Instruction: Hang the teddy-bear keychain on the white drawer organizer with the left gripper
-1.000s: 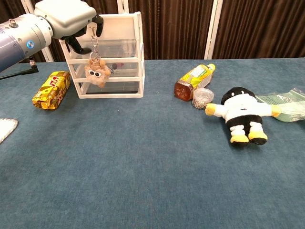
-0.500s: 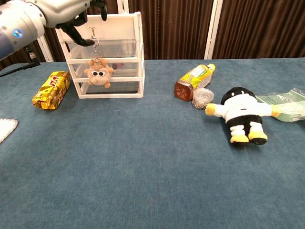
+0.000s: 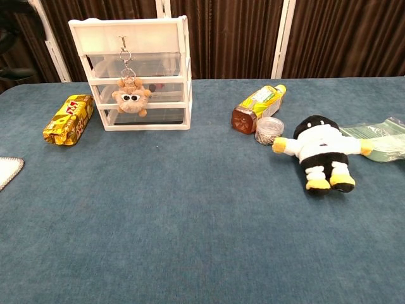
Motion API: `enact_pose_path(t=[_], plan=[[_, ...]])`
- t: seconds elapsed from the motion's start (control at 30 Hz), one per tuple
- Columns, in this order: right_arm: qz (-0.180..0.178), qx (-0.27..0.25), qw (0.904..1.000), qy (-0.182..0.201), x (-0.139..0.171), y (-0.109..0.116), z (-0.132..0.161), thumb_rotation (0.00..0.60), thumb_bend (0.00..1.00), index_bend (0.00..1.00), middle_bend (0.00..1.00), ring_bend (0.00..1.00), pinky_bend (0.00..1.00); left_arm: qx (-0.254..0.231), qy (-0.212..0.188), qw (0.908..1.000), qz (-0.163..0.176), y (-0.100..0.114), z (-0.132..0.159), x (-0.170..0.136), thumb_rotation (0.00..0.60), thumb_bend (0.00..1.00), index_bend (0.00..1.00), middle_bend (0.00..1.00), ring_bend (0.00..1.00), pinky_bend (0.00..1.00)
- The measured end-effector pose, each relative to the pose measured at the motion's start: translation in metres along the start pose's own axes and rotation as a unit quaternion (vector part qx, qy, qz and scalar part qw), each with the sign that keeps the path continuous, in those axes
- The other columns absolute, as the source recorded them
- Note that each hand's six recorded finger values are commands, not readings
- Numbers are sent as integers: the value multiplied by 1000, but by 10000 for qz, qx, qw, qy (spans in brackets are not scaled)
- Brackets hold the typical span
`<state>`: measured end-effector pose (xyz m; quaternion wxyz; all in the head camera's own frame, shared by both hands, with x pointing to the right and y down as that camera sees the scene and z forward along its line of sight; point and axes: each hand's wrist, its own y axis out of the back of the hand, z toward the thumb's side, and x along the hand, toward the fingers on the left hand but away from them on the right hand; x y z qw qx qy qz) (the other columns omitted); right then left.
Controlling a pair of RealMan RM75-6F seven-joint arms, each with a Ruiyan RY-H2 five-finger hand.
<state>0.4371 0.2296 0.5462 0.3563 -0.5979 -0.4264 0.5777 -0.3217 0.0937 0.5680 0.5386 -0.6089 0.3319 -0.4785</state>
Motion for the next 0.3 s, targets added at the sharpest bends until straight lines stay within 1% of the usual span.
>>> enact_pose_path(t=[0.03,0.07,0.1,0.13,0.2,0.23,0.3], plan=[[8,15,10000,-1,0,0,0,600,45,22,0,0,0,-36,94,9999,-16,-1,-7,-11,600,236,262,330,338,377],[18,30,10000,0,0,-1,0,600,44,22,0,0,0,-63,157,9999,-34,-2,-11,-19,600,236,244,264,272,325],[31,52,10000,2,0,-1,0,600,44,21,0,0,0,-88,215,9997,-63,-3,-16,-27,600,235,209,158,159,224],[47,72,10000,2,0,-1,-1,600,44,20,0,0,0,-115,277,9995,-125,-6,-21,-38,600,234,181,92,90,150],[94,111,9999,-5,0,-3,-1,600,44,14,0,0,0,-128,338,9990,-259,-11,-27,-54,600,228,116,13,10,42],[120,133,9998,-9,0,-3,-2,600,44,8,0,0,0,-123,380,9986,-360,-15,-31,-65,600,213,73,0,0,10],[169,190,9997,-12,0,-4,-2,600,44,1,0,0,0,-148,448,9975,-522,-19,-37,-79,600,181,19,0,0,0]])
